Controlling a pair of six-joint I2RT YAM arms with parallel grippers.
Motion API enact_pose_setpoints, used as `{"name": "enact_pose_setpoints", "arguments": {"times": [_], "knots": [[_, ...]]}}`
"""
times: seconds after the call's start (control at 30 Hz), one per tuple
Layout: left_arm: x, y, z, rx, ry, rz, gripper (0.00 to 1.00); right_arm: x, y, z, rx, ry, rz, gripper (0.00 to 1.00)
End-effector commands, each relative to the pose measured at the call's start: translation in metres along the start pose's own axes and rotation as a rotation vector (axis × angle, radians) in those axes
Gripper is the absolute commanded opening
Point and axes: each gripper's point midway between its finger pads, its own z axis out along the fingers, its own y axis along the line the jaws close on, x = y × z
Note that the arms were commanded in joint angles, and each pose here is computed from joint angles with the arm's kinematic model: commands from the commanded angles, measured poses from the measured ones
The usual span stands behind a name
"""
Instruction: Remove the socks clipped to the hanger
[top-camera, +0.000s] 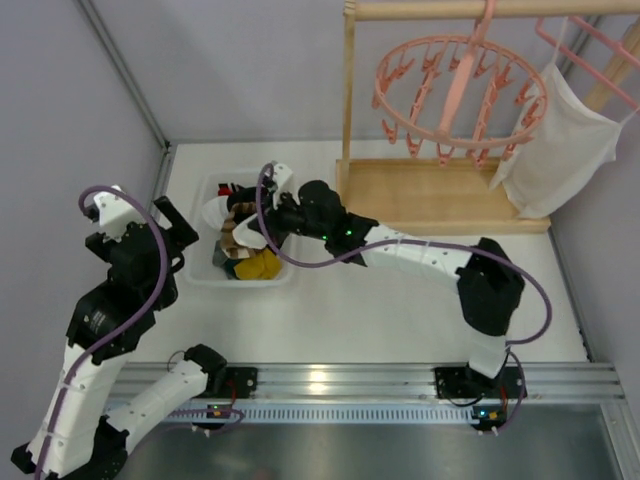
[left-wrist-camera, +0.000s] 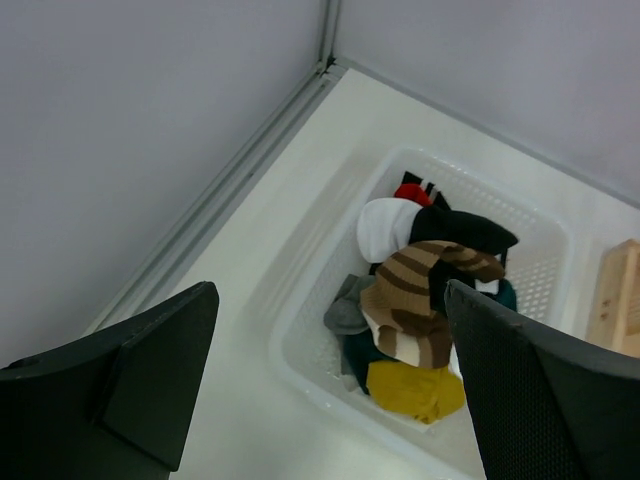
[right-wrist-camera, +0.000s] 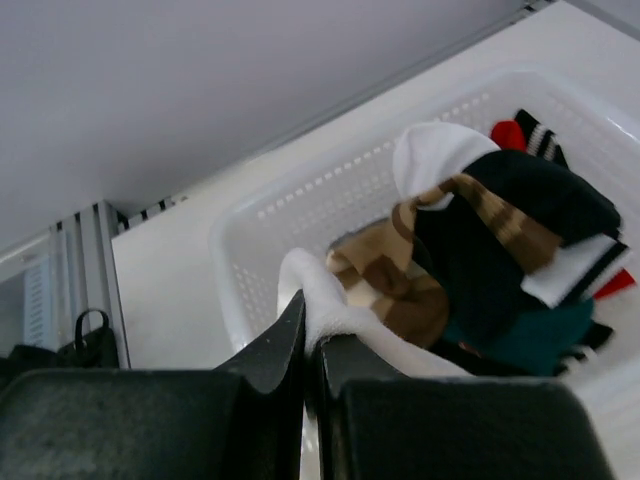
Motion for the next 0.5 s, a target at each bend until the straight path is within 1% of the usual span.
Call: {"name": "enact_pose_setpoints", "arguments": {"times": [0.0, 0.03, 0.07, 0.1, 0.13, 0.17, 0.2, 0.23, 0.27, 0.3, 0.37, 0.4, 0.47], "knots": [[0.019, 0.017, 0.011, -0.121, 0.002, 0.069, 0.98, -0.002, 0.007, 0.047, -0.062, 0.027, 0.071, 0.0], [0.022, 0.018, 0.011, -0.129, 0.002, 0.067, 0.98, 0.006, 0.005, 0.058, -0.063, 0.043, 0.095, 0.0], [0.029, 0.02, 0.013, -0.143, 0.006, 0.065, 0.98, 0.038, -0.002, 0.076, -0.054, 0.104, 0.145, 0.0], [0.031, 0.02, 0.014, -0.143, 0.007, 0.056, 0.98, 0.032, -0.002, 0.087, -0.063, 0.088, 0.161, 0.0], [0.033, 0.019, 0.014, -0.136, 0.006, 0.044, 0.98, 0.04, -0.003, 0.096, -0.062, 0.1, 0.186, 0.0], [0.038, 0.018, 0.015, -0.127, 0.016, 0.053, 0.98, 0.075, -0.013, 0.11, -0.044, 0.161, 0.208, 0.0], [0.041, 0.015, 0.016, -0.11, 0.023, 0.051, 0.98, 0.068, -0.014, 0.121, -0.048, 0.147, 0.205, 0.0], [0.043, 0.014, 0.016, -0.104, 0.025, 0.048, 0.98, 0.078, -0.02, 0.127, -0.026, 0.169, 0.205, 0.0], [0.044, 0.013, 0.016, -0.1, 0.027, 0.048, 0.98, 0.107, -0.033, 0.138, 0.015, 0.212, 0.208, 0.0], [0.048, 0.014, 0.017, -0.101, 0.033, 0.053, 0.98, 0.108, -0.035, 0.143, 0.027, 0.22, 0.204, 0.0], [0.049, 0.015, 0.016, -0.098, 0.031, 0.039, 0.98, 0.123, -0.048, 0.149, 0.08, 0.236, 0.198, 0.0], [0.051, 0.016, 0.015, -0.096, 0.032, 0.039, 0.98, 0.132, -0.051, 0.152, 0.085, 0.241, 0.203, 0.0], [0.051, 0.018, 0.013, -0.09, 0.023, 0.017, 0.98, 0.133, -0.05, 0.151, 0.081, 0.233, 0.216, 0.0]]}}
